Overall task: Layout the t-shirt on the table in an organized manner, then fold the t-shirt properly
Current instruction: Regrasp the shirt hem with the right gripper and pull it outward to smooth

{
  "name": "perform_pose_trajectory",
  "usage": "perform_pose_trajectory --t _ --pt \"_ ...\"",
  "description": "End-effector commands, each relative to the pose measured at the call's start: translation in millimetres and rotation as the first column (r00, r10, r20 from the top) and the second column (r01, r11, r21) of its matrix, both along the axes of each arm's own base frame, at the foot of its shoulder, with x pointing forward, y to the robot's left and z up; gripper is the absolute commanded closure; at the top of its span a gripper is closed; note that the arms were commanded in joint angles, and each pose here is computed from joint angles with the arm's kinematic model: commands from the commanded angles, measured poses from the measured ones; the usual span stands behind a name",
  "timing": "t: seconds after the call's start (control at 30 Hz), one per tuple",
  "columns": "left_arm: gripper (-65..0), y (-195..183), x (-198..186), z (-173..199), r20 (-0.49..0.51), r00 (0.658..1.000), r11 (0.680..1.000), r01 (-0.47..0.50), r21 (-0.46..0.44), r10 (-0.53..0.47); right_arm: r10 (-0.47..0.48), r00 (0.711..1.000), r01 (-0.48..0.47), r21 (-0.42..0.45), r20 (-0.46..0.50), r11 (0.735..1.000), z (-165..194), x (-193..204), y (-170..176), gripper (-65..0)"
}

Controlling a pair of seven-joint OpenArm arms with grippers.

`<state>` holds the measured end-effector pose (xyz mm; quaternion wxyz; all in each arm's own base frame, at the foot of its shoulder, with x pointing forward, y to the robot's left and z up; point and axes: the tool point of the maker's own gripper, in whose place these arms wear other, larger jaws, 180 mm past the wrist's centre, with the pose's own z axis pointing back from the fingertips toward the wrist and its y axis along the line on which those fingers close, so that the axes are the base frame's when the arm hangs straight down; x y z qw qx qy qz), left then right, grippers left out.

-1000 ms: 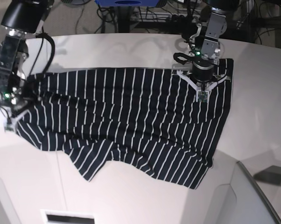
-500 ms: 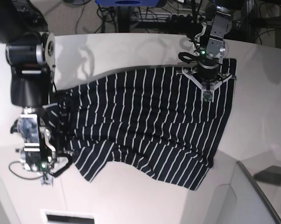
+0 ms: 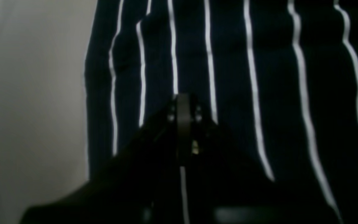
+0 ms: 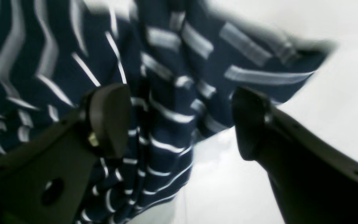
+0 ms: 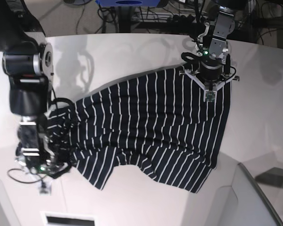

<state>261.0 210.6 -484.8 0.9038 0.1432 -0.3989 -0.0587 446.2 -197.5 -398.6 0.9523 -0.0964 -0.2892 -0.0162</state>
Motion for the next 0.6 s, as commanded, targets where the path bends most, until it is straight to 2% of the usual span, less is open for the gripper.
perform_pose_trajectory --t 0.0,0.1,0.17,0.23,0.27,0.33,0.43,0.5,0.57 --pt "0.0 5 8 10 0.038 0.999 1.0 -0.001 0.018 0.0 0.005 0.995 -0.002 -0.037 0.096 0.999 30 7 -13 -42.9" --pt "0.0 12 9 12 0.039 0.999 0.999 0.004 0.036 -0.005 0.116 0.977 -0.102 -0.085 0.18 0.991 47 -29 -4 -44.0" --pt "0.0 13 9 13 0.042 0.999 0.999 0.004 0.037 -0.006 0.16 0.975 -0.148 -0.089 0.154 0.985 33 -58 3 -44.1" --pt "0.0 12 10 13 0.044 0.999 0.999 0.005 0.036 -0.006 0.163 0.982 -0.156 -0.074 0.097 0.985 8 -80 5 -44.0" --pt "0.0 12 10 13 0.044 0.999 0.999 0.005 0.036 -0.006 0.153 0.985 -0.149 -0.052 0.085 0.987 -4 -88 7 -44.0" --pt "0.0 14 10 14 0.044 0.999 0.999 0.006 0.041 -0.007 0.082 0.988 -0.089 0.043 0.129 0.995 -17 -95 5 -44.0" --pt "0.0 15 10 14 0.044 0.999 0.999 0.004 0.04 -0.006 -0.004 0.99 -0.019 0.163 0.143 0.987 -29 -100 -1 -44.0" --pt "0.0 15 8 12 0.039 0.999 0.999 0.005 0.042 -0.007 -0.021 0.993 -0.003 0.196 0.118 0.981 -39 -104 -9 -43.8" --pt "0.0 16 4 10 0.03 1.0 0.999 0.007 0.044 -0.008 -0.039 0.99 0.007 0.227 0.138 0.974 -40 -98 -13 -43.5"
